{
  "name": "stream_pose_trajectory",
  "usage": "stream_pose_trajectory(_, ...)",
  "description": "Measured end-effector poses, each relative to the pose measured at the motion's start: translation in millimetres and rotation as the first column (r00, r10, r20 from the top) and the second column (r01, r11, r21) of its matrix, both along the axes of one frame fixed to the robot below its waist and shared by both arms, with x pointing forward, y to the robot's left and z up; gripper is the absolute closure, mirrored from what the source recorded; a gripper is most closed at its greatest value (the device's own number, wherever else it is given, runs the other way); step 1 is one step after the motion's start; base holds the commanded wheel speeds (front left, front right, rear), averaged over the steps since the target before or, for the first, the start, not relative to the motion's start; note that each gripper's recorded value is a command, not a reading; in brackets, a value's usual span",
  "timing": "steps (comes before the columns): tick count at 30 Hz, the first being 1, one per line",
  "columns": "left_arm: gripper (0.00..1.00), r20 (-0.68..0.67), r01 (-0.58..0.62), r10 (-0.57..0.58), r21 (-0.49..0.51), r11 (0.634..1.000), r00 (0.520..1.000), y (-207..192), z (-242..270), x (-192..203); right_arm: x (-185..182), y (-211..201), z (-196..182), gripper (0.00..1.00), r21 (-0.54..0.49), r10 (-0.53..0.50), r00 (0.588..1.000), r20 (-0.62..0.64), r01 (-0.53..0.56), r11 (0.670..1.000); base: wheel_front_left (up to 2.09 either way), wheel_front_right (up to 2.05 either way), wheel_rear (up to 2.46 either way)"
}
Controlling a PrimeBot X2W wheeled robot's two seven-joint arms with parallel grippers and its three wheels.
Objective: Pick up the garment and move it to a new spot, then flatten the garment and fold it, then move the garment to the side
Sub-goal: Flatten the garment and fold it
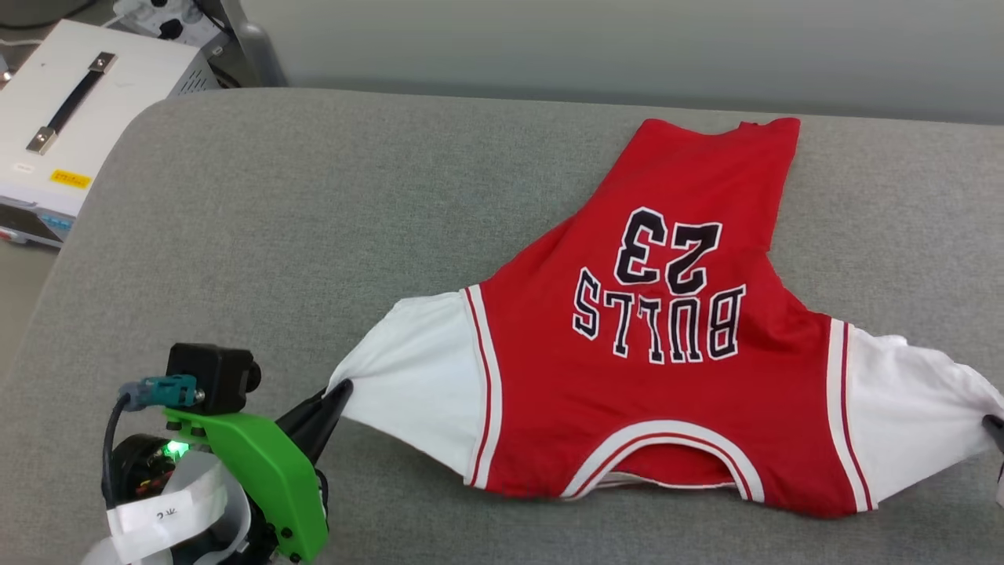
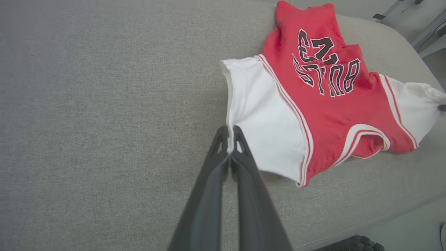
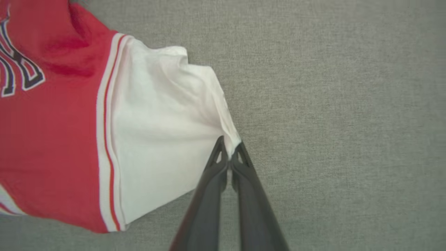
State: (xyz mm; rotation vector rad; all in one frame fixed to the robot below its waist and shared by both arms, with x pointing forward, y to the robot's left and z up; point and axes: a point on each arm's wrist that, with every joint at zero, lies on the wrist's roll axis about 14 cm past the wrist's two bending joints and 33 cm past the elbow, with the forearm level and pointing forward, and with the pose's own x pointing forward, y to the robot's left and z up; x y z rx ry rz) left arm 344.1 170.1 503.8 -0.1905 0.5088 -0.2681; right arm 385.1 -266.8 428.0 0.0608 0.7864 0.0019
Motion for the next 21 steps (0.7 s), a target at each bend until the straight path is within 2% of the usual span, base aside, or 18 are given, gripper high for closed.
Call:
stream_pose_trajectory(5,1.00,0.077,0.016,-0.017,0.005,1.000,0.997,0.6,28.5,-1.3,8.0,-6.4,57.2,1.00,0.025,-0.004,0.991,0.134,0.001,1.000,0.00,0.00,0.00)
stream_pose_trajectory(9,1.00,0.165,0.031,-0.040,0.056,0.998,0.985,6.1,62.6,3.5,16.1,-11.2,110.0,1.00,0.022,0.002,0.967,0.255,-0.007,1.000,0.00,0.00,0.00)
stream_pose_trajectory(17,1.00,0.358,0.038,-0.072,0.100,0.994,0.931,12.4,139.4,18.1,29.3,-20.0,213.1,1.00,-0.001,0.011,0.872,0.489,-0.012,1.000,0.00,0.00,0.00)
stream_pose_trajectory(19,1.00,0.397,0.041,-0.084,0.116,0.992,0.914,14.6,157.3,21.6,32.1,-19.9,234.1,1.00,0.032,-0.006,0.844,0.537,-0.014,0.999,0.00,0.00,0.00)
stream_pose_trajectory(21,1.00,0.425,0.048,-0.092,0.112,0.993,0.900,13.7,170.2,24.9,34.5,-15.7,244.5,1.00,0.070,-0.015,0.832,0.555,-0.028,0.997,0.00,0.00,0.00)
